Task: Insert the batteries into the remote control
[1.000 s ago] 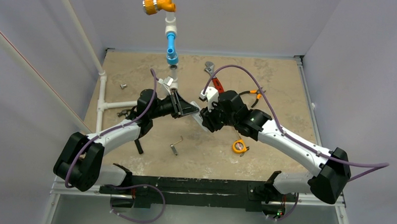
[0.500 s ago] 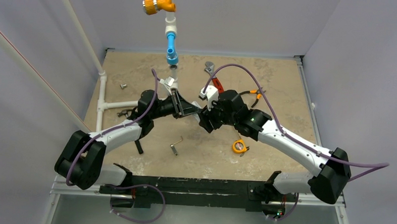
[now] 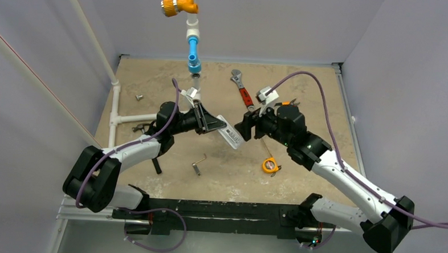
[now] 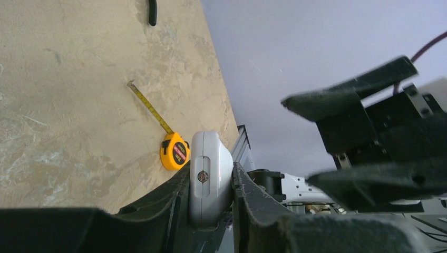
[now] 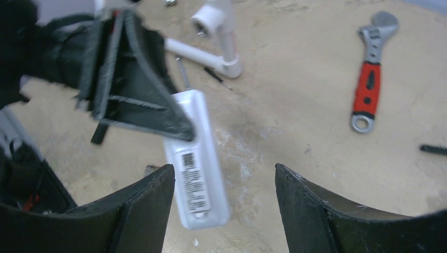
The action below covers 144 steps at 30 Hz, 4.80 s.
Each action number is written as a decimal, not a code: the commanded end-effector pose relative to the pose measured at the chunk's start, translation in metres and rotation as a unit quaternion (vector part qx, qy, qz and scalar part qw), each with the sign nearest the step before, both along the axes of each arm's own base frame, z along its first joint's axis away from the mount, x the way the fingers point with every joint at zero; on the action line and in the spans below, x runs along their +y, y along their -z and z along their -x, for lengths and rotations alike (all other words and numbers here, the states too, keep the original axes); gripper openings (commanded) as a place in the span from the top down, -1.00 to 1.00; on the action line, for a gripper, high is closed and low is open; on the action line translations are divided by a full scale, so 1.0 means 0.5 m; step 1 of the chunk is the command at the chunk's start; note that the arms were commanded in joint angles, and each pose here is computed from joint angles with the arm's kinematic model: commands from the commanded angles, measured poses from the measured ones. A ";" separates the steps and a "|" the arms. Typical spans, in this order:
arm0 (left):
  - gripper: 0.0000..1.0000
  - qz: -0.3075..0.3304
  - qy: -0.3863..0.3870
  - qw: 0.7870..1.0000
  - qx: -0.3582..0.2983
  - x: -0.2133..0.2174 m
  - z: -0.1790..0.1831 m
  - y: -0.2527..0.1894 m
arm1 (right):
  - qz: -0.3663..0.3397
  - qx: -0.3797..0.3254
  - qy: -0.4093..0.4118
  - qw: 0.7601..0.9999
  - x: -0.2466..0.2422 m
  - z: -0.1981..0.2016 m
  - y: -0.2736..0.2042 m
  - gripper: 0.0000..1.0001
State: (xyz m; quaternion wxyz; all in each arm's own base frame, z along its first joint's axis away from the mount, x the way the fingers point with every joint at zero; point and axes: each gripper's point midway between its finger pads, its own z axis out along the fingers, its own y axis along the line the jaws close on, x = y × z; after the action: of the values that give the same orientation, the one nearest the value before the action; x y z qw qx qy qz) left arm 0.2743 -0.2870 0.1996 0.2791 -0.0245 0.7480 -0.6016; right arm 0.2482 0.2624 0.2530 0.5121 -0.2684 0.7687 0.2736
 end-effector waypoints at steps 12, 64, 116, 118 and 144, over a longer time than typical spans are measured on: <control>1.00 0.016 0.017 0.999 -0.042 -0.010 -0.002 -0.051 | -0.331 0.205 0.216 0.896 -0.233 -0.136 0.083 -0.33; 1.00 0.021 0.012 0.998 -0.061 -0.010 -0.009 -0.064 | -0.344 0.186 -0.051 0.919 0.014 -0.005 0.095 -0.38; 1.00 0.112 0.047 0.982 -0.148 -0.009 0.020 -0.156 | -0.443 0.161 -0.120 0.873 0.030 0.025 0.011 -0.38; 1.00 0.109 0.046 0.982 -0.145 -0.009 0.020 -0.152 | -0.452 0.159 -0.124 0.869 0.030 0.026 0.005 -0.36; 0.59 0.096 0.040 0.986 -0.134 -0.005 0.011 -0.139 | -0.419 0.136 -0.119 0.890 0.036 0.012 0.026 1.00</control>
State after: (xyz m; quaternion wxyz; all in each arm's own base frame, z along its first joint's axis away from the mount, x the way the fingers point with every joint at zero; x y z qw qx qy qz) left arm 0.2681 -0.2912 0.2580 0.3293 0.0476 0.6568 -0.6767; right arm 0.2356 0.2820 0.2323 0.3812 -0.0533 0.6229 0.6811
